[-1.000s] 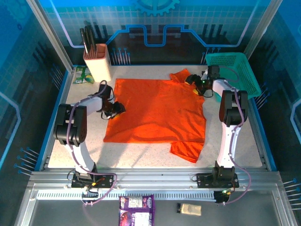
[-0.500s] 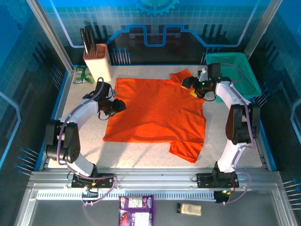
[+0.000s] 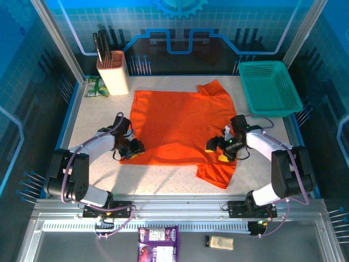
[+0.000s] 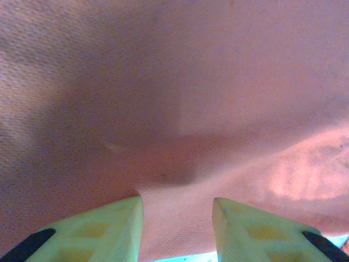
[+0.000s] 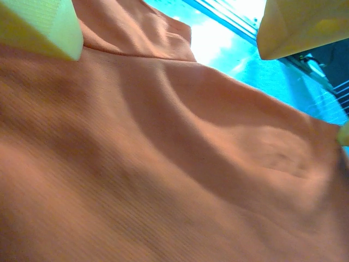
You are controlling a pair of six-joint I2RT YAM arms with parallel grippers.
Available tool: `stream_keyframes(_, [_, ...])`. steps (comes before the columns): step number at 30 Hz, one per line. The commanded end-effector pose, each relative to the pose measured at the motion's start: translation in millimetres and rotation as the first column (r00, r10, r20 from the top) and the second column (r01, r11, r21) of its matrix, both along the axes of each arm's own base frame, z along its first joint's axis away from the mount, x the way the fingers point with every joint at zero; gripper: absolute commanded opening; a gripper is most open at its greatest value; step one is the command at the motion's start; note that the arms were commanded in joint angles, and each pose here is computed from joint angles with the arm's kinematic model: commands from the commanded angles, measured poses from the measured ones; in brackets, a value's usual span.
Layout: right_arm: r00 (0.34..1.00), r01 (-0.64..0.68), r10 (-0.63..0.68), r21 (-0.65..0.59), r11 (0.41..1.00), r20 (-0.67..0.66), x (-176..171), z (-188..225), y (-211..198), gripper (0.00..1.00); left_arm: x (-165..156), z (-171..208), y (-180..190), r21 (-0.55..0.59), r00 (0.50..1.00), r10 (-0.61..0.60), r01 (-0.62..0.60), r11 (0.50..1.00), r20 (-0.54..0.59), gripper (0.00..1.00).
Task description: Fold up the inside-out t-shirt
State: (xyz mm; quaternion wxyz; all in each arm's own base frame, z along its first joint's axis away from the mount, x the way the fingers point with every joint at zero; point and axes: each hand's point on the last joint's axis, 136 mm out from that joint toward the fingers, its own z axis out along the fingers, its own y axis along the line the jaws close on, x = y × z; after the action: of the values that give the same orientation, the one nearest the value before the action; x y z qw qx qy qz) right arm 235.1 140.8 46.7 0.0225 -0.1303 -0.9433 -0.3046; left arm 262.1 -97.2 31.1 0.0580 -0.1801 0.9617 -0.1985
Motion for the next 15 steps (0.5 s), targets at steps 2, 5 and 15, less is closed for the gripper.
stream_keyframes(2, [0.995,0.057,-0.066,-0.12,0.991,-0.069,-20.3,-25.0,-20.5,0.85,-12.4,-13.8,12.4,0.042,0.997,0.063,-0.061,0.997,-0.043,0.4])
stream_keyframes(5, [0.987,0.095,-0.124,-0.248,0.964,-0.101,-30.3,-36.0,-45.4,0.86,-24.8,-19.9,17.1,0.06,0.993,0.097,-0.093,0.994,-0.069,0.41])
stream_keyframes(15, [0.988,0.138,-0.151,-0.249,0.959,-0.034,-22.5,-13.7,-54.7,0.85,-16.2,4.4,4.9,-0.02,0.994,0.111,-0.111,0.994,-0.011,0.41])
